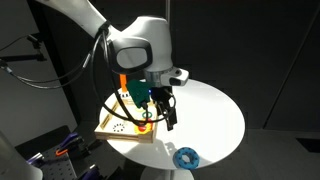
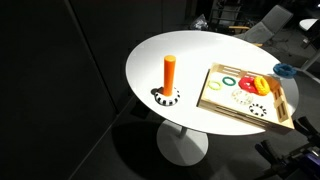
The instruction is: Pick up the blue ring and put it in the tray
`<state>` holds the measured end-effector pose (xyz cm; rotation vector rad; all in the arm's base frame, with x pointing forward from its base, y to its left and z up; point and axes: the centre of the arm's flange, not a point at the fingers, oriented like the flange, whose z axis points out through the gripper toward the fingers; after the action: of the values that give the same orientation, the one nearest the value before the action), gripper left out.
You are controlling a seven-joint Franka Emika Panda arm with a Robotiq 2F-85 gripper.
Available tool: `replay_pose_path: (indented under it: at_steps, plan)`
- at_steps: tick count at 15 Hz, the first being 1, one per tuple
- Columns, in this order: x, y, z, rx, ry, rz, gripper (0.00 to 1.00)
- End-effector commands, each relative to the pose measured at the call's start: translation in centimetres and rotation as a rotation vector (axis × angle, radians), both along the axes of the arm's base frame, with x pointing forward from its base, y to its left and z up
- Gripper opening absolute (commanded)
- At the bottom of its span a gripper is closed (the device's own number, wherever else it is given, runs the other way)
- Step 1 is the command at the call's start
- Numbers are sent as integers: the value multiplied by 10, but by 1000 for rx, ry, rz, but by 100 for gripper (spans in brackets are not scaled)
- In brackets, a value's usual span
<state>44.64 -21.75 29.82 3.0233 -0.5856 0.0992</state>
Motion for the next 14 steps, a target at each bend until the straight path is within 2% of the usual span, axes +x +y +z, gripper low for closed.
replay_pose_path:
  at_steps: [1,14]
  plan:
    - [26,-20,-24,14,-7,-7,100]
    - [61,-70,-105,12,-6,22,100]
